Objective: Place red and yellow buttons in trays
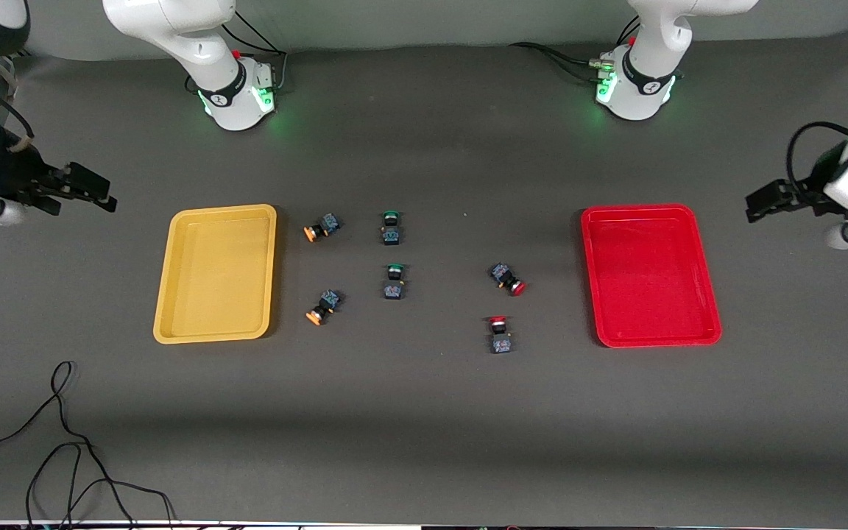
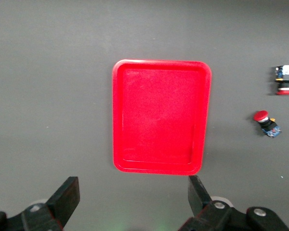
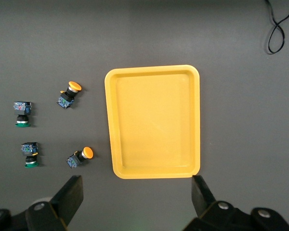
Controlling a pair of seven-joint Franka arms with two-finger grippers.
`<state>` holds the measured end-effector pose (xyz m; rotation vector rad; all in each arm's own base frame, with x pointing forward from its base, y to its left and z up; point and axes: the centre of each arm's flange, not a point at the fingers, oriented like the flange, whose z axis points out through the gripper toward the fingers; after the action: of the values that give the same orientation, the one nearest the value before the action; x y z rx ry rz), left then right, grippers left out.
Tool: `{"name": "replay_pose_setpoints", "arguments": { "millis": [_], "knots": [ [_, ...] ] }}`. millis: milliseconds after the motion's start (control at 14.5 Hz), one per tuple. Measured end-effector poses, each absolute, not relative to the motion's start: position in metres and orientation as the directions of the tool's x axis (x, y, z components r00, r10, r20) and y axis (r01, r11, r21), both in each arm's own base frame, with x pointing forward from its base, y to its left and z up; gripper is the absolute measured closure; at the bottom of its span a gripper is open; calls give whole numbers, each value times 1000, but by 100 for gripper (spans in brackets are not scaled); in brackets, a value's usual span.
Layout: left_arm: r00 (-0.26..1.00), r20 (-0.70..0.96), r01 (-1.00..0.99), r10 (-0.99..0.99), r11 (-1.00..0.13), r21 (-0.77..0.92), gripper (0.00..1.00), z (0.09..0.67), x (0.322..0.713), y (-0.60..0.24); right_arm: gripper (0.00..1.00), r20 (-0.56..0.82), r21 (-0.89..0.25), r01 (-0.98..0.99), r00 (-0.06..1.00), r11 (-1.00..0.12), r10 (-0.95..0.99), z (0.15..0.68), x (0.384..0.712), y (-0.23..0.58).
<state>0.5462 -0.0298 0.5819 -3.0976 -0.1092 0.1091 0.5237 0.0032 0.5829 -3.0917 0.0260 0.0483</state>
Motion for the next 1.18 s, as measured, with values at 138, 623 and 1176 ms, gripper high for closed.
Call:
{"name": "replay_pose_setpoints", "arguments": {
  "millis": [138, 623, 1176],
  "knots": [
    [995, -68, 64, 67, -997, -45, 0, 583, 544, -41, 0, -34, -47, -5, 999, -999, -3, 581, 527, 10],
    [993, -93, 72, 77, -996, -48, 0, 581, 542, -35, 0, -86, -25, -65, 994, -998, -63, 548, 538, 73],
    [975, -188, 104, 117, -991, -78, 0, 480, 553, -193, 0, -136, 71, -504, 850, -861, -509, 331, 462, 195]
  ]
}}
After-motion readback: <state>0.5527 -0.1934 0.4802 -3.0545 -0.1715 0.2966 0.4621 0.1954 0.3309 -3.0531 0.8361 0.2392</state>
